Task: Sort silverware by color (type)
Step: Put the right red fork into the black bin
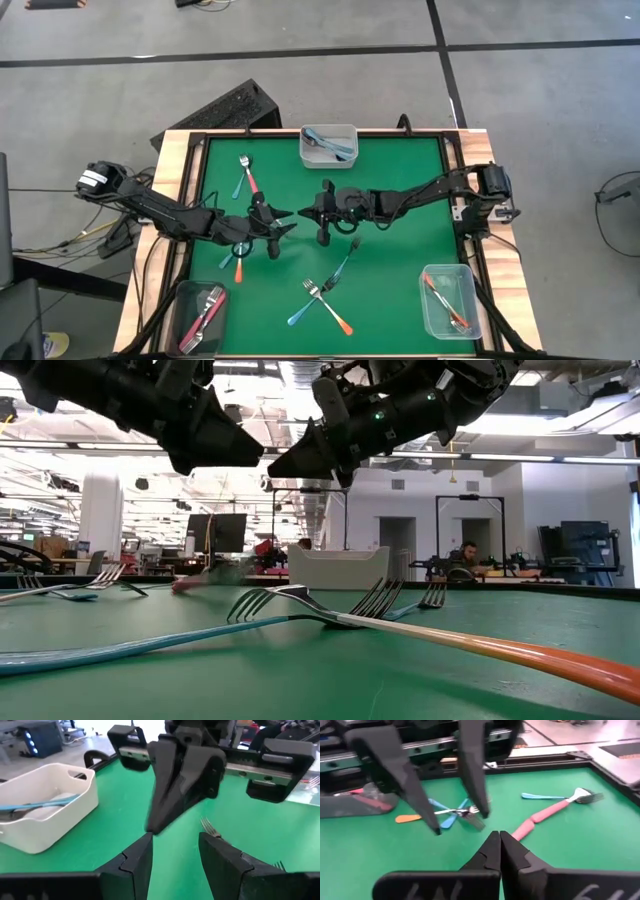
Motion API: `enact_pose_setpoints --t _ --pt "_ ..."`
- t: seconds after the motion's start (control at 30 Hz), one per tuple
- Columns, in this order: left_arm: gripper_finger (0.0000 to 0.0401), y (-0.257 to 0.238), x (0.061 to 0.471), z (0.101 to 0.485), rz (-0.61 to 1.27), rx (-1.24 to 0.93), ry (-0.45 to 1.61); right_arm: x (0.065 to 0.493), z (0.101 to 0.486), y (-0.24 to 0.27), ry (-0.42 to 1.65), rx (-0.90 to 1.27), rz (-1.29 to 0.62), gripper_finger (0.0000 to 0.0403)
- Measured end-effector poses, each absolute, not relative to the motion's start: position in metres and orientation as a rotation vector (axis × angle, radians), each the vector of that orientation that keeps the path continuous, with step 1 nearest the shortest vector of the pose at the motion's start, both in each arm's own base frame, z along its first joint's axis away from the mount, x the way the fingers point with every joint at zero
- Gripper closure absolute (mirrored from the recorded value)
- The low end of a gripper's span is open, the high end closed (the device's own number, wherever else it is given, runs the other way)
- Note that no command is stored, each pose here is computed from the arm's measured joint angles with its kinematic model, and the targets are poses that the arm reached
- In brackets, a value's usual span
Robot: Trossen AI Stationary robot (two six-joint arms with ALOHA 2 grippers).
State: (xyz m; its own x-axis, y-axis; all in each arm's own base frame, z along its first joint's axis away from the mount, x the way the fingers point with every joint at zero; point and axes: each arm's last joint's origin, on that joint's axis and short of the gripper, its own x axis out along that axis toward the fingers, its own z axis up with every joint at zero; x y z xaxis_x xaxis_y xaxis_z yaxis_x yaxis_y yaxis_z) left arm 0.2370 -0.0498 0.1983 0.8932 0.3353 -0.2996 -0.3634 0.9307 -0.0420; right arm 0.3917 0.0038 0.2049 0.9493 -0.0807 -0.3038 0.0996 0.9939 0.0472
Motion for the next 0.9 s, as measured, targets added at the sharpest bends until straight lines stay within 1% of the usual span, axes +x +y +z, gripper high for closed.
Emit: enact_pose_setpoints --t 0.13,0.27,0.37,0.47,0.57,0.67,0.83,0.9 --pt "0.0255 -0.048 0.235 0.192 0.379 -0.071 0.355 0.391 0.202 0.003 0.330 0.105 -0.137 0.0389" --pt "0.0255 -0.036 0.228 0.176 0.374 0.008 0.555 0.388 0.197 0.003 0.387 0.174 -0.155 0.0381" --pt "0.0255 -0.023 0.224 0.166 0.317 -0.011 0.706 0.387 0.193 0.005 0.423 0.198 -0.159 0.0364" --pt "0.0255 -0.016 0.220 0.161 0.227 0.103 0.809 0.386 0.191 0.009 0.449 0.196 -0.152 0.0347" --pt "0.0255 -0.015 0.220 0.160 0.094 0.241 0.839 0.385 0.190 0.013 0.468 0.193 -0.142 0.0338" --pt "0.0255 -0.014 0.219 0.159 -0.008 0.308 0.851 0.384 0.188 0.013 0.492 0.191 -0.144 0.0336" --pt "0.0255 0.000 0.214 0.154 -0.047 0.359 0.943 0.383 0.187 0.013 0.507 0.195 -0.146 0.0336" --pt "0.0255 0.006 0.213 0.154 -0.061 0.363 0.950 0.383 0.186 0.014 0.508 0.195 -0.145 0.0335"
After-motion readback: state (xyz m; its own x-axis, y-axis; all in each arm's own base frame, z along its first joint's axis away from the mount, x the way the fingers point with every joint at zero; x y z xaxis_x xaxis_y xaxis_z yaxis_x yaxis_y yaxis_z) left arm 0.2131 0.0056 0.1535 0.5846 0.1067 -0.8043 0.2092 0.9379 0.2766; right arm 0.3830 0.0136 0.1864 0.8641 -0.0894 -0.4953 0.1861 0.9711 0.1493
